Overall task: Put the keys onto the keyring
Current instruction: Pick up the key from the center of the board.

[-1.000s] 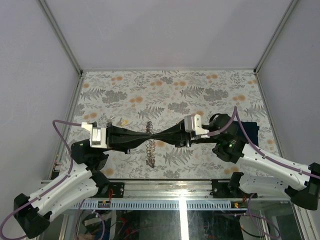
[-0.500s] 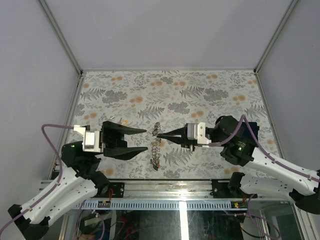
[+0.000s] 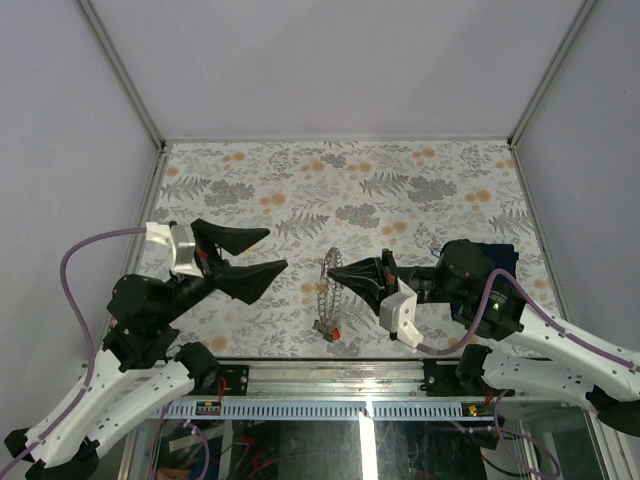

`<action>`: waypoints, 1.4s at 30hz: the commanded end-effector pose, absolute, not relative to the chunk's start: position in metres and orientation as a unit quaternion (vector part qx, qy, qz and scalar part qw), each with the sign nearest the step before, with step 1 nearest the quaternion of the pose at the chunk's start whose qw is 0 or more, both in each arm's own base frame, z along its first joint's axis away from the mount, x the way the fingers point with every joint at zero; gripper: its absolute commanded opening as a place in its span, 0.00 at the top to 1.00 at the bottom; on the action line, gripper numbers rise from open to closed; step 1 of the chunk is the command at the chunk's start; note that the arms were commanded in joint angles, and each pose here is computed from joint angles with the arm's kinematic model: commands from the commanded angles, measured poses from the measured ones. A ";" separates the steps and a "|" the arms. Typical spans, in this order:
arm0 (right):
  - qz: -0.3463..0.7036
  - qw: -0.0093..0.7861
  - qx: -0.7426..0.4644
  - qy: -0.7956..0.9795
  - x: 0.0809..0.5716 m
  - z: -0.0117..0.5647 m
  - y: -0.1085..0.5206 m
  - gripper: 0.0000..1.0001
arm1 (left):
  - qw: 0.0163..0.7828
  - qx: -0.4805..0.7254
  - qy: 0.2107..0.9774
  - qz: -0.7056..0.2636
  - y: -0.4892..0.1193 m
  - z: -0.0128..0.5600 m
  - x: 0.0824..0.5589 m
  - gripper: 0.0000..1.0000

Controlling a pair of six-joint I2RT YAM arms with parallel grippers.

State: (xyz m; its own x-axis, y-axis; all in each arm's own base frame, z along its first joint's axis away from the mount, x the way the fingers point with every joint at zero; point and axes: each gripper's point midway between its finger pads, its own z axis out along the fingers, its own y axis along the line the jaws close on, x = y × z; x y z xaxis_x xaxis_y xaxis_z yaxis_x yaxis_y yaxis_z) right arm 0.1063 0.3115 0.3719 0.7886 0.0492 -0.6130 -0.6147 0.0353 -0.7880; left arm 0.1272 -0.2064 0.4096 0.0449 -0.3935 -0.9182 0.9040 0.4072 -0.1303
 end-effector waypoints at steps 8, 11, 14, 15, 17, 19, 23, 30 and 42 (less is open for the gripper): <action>0.128 0.716 -0.672 0.142 0.116 0.395 0.303 1.00 | 0.601 0.154 0.651 -0.437 -0.204 0.373 0.169 0.20; 0.119 0.707 -0.681 0.149 0.120 0.390 0.304 1.00 | 0.590 0.168 0.663 -0.428 -0.209 0.362 0.172 0.18; 0.120 0.696 -0.687 0.171 0.125 0.381 0.304 1.00 | 0.580 0.158 0.690 -0.403 -0.208 0.348 0.182 0.18; 0.127 0.692 -0.685 0.186 0.126 0.376 0.304 1.00 | 0.570 0.144 0.709 -0.390 -0.206 0.340 0.188 0.17; 0.142 0.688 -0.677 0.219 0.129 0.369 0.302 1.00 | 0.547 0.131 0.744 -0.362 -0.206 0.324 0.198 0.17; 0.169 0.683 -0.659 0.266 0.131 0.364 0.299 1.00 | 0.518 0.118 0.783 -0.324 -0.205 0.302 0.209 0.18; 0.224 0.663 -0.606 0.378 0.137 0.358 0.292 1.00 | 0.483 0.086 0.835 -0.250 -0.197 0.266 0.233 0.18; 0.272 0.605 -0.559 0.497 0.139 0.337 0.286 1.00 | 0.418 0.005 0.900 -0.122 -0.142 0.202 0.287 0.23; 0.298 0.592 -0.536 0.522 0.133 0.316 0.281 1.00 | 0.308 -0.104 0.945 0.024 -0.057 0.097 0.345 0.35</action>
